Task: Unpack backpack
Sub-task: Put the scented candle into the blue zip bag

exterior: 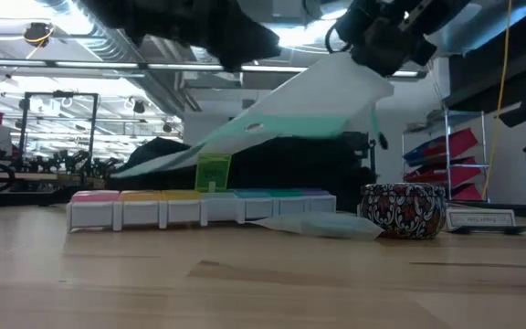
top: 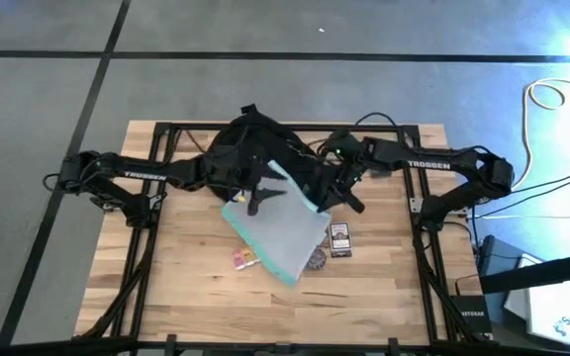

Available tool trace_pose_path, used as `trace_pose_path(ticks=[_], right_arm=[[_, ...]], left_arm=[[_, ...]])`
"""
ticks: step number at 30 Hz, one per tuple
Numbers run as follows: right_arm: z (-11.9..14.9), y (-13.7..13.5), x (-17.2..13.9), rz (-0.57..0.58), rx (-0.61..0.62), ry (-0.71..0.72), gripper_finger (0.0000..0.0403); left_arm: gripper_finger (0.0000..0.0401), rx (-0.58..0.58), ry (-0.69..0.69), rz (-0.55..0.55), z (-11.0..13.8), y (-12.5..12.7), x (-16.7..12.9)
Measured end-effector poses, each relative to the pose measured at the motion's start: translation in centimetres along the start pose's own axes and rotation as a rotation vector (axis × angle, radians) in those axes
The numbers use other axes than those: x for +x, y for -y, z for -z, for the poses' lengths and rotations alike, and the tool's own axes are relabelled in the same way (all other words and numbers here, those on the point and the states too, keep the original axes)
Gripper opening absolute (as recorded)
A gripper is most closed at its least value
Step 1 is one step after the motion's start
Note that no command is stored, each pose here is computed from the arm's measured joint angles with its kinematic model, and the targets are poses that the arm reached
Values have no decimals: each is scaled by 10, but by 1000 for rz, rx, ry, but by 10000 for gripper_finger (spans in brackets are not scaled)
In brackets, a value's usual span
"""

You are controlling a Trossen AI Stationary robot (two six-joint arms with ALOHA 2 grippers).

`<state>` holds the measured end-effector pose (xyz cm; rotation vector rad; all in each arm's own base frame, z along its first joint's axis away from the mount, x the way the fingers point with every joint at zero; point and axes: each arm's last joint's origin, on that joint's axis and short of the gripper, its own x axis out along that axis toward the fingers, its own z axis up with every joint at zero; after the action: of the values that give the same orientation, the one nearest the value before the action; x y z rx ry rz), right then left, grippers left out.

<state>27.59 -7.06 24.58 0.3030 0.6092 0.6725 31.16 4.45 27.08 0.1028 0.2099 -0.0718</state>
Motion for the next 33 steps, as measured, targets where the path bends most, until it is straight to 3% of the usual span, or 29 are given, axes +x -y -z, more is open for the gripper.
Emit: trace_pose_path(ticks=[3, 8, 15, 20, 29, 33], right_arm=[[-1, -6, 9, 12, -19, -23, 0], [-2, -9, 14, 40, -19, -43, 0], [-1, -7, 13, 80, 6, -51, 0], [-1, -6, 13, 103, 5, -56, 0], [-1, -6, 13, 121, 6, -60, 0], [-1, -6, 13, 128, 7, -62, 0]], left_arm=[[166, 47, -80, 96, -4, 4, 16], [166, 70, -150, 85, -8, 5, 40], [166, 71, -285, 187, -5, 8, 62], [166, 88, -296, 212, -9, 13, 66], [166, 135, -332, 134, -6, 12, 67], [142, 200, -350, 64, -6, 12, 67]])
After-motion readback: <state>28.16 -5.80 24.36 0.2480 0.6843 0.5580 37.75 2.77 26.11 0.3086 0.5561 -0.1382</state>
